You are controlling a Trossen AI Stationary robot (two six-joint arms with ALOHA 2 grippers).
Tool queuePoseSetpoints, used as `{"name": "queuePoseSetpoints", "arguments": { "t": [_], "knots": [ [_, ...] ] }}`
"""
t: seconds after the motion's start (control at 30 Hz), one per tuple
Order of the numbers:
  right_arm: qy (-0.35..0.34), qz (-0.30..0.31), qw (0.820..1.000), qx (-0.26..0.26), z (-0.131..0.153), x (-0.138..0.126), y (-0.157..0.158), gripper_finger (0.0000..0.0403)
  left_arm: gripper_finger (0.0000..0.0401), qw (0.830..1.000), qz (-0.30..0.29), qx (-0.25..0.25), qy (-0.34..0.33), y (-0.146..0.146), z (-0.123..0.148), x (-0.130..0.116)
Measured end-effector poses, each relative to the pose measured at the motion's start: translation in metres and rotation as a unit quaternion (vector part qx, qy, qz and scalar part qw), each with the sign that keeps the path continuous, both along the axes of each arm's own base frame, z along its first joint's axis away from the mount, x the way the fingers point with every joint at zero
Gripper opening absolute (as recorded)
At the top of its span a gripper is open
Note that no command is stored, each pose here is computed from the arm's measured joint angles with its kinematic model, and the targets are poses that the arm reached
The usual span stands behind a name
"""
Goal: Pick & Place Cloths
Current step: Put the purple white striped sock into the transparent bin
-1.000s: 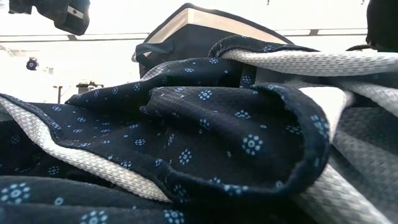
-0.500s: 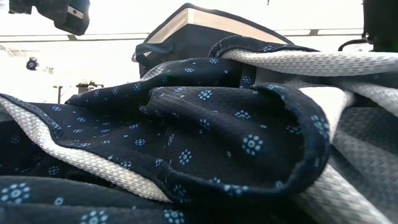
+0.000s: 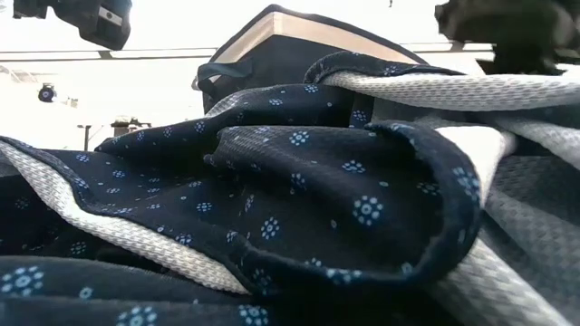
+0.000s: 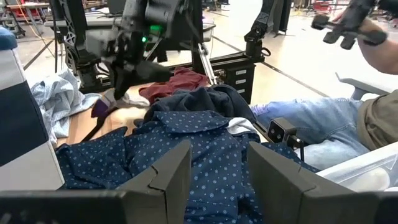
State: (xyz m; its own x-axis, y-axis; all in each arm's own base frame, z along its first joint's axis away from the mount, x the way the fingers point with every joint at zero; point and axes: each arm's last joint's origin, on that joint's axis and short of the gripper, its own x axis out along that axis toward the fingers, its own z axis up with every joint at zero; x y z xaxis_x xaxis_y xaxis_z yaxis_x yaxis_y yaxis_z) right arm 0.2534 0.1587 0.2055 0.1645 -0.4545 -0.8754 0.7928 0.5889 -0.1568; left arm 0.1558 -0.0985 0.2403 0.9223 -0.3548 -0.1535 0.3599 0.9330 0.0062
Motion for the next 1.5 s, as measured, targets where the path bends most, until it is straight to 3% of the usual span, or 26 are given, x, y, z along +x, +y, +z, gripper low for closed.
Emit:
{"name": "queuePoseSetpoints", "arguments": {
  "t": [0.17, 0.37, 0.63, 0.93, 1.07, 1.3, 1.5],
  "knots": [
    [-0.074, 0.054, 0.995, -0.027, 0.032, 0.018, 0.010, 0.0011, 0.0163, 1.000, 0.000, -0.003, -0.006, 0.000, 0.001, 0.000],
    [-0.171, 0.132, 0.974, -0.068, 0.062, 0.037, 0.025, 0.0011, 0.0163, 1.000, 0.000, -0.007, -0.009, 0.000, 0.002, 0.000],
    [-0.274, 0.238, 0.927, -0.092, 0.087, 0.064, 0.044, 0.0011, 0.0163, 0.999, 0.000, -0.023, -0.030, -0.001, 0.007, 0.001],
    [-0.358, 0.313, 0.869, -0.139, 0.109, 0.081, 0.056, 0.0011, 0.0176, 0.998, 0.000, -0.033, -0.058, -0.007, 0.007, 0.010],
    [-0.365, 0.323, 0.860, -0.149, 0.110, 0.083, 0.056, 0.0010, 0.0210, 0.996, 0.005, -0.034, -0.087, -0.014, 0.005, 0.021],
    [-0.376, 0.325, 0.855, -0.150, 0.108, 0.084, 0.057, 0.0011, 0.0289, 0.987, 0.066, -0.056, -0.137, -0.017, 0.004, 0.035],
    [-0.383, 0.332, 0.850, -0.142, 0.106, 0.087, 0.059, 0.0010, 0.0311, 0.985, 0.068, -0.061, -0.144, -0.027, 0.012, 0.052]
  ]
}}
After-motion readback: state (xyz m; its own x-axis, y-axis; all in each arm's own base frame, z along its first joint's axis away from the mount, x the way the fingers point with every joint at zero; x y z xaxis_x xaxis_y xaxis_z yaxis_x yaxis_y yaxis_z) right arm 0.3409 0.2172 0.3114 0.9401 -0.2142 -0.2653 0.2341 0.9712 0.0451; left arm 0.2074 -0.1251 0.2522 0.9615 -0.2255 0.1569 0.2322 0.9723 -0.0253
